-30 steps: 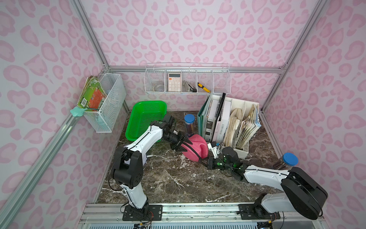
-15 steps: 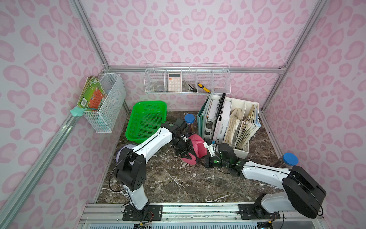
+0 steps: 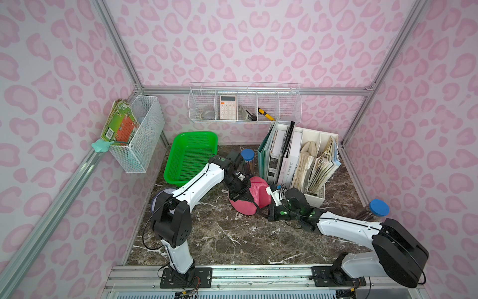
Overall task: Turn the laundry bag inside out
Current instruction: Zip the zipper on the laundry bag.
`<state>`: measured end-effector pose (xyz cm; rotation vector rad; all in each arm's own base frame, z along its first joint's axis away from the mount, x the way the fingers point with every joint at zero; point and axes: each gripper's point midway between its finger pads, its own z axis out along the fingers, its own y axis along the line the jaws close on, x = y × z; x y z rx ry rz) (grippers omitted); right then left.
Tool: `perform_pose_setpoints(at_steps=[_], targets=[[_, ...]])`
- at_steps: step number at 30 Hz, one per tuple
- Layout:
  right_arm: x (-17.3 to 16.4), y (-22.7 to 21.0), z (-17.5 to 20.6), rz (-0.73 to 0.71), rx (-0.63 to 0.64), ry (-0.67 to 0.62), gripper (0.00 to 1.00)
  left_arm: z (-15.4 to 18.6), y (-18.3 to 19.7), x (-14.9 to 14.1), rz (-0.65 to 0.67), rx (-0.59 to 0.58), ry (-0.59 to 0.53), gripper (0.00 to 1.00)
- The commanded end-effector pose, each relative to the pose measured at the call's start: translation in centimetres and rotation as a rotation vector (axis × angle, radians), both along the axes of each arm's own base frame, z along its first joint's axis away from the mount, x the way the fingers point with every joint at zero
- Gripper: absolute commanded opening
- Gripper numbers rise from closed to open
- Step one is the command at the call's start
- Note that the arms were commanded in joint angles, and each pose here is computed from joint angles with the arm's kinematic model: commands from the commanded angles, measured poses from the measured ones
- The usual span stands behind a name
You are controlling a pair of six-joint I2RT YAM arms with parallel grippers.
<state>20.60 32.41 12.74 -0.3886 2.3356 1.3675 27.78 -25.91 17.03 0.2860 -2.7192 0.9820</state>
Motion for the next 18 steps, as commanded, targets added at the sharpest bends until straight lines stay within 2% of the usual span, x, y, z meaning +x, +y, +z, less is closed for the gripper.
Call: perform_pose_setpoints(at_steps=[1, 5, 8, 15, 16, 18], targets=[[-0.6, -0.7, -1.2, 0.002, -0.022, 0.028, 0.0, 1.5, 0.9, 0.7, 0.069, -0.078, 0.013, 0.0], [-1.1, -1.5, -2.5, -0.003, -0.039, 0.049, 0.0, 2.5, 2.5, 1.7, 0.19, -0.221, 0.058, 0.0], [-1.5, -2.0, -3.3, -0.003, -0.048, 0.064, 0.0, 2.9, 3.7, 2.3, 0.254, -0.283, 0.069, 0.0], [-1.2, -1.6, -2.3, 0.001, -0.048, 0.044, 0.0, 1.8, 4.2, 2.1, 0.256, -0.261, 0.071, 0.0], [-1.0, -1.3, -1.9, 0.002, -0.05, 0.037, 0.0, 1.9, 4.2, 2.0, 0.243, -0.243, 0.055, 0.05], [-0.6, -0.8, -1.1, 0.006, -0.045, 0.022, 0.0, 2.0, 4.1, 1.5, 0.21, -0.195, 0.038, 0.29]])
